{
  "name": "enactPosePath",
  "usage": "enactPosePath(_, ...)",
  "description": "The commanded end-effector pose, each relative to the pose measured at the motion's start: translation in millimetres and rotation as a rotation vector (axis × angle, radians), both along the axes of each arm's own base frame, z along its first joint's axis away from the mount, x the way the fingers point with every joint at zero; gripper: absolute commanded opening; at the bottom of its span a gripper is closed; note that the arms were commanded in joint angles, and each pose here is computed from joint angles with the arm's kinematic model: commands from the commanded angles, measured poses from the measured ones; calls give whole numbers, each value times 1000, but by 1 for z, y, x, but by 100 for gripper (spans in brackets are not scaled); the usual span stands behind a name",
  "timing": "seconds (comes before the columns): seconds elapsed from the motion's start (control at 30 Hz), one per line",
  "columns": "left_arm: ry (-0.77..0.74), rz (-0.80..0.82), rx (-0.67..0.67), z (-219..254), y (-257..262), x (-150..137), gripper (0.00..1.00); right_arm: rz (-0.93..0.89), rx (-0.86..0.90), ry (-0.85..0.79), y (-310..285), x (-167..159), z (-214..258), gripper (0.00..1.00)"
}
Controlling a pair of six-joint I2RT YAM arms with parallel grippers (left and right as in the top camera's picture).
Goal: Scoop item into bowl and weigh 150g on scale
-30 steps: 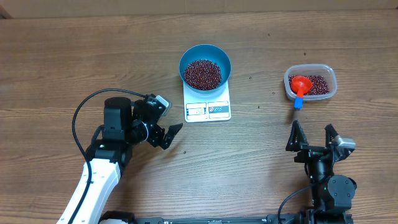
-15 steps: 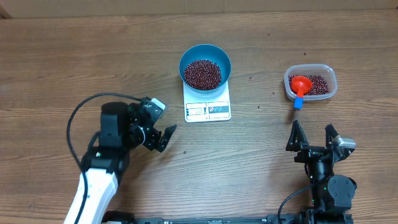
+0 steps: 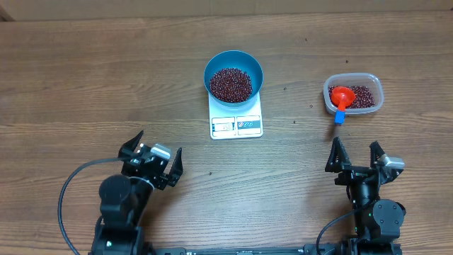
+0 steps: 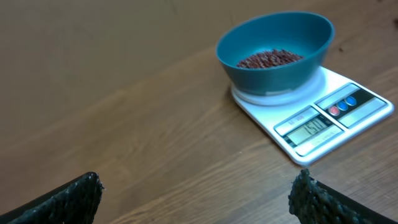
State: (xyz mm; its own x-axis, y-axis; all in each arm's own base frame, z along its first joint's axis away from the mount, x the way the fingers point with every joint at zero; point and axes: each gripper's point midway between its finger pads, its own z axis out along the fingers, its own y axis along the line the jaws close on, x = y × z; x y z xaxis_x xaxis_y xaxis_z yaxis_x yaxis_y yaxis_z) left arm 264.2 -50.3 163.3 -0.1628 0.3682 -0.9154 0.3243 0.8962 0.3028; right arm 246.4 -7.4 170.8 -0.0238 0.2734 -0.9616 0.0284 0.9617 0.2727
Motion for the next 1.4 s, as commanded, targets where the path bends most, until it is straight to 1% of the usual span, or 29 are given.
enactPosePath(0.0,-75,52,3,1,11,-4,100,-4,-2,-8,0,0,-1,100)
enactPosePath(0.17,-186,63,-5,-6,14,-8,100,-4,-1,-8,0,0,-1,100)
enactPosePath(0.3,-200,66,-9,-4,15,-13,99,-4,-1,-8,0,0,-1,100)
enactPosePath(0.37,-191,66,-8,-7,15,-15,100,-4,-1,-8,0,0,-1,100)
enactPosePath(0.43,-149,67,-12,-17,15,-19,100,-4,-2,-8,0,0,-1,100)
enactPosePath(0.5,-169,94,-42,-11,19,-19,100,-4,-2,-8,0,0,-1,100)
enactPosePath(0.6,-197,92,-46,-5,18,-20,100,-4,-2,-8,0,0,-1,100)
enactPosePath(1.37,-196,85,-47,-5,17,-21,99,-4,-2,-8,0,0,-1,100)
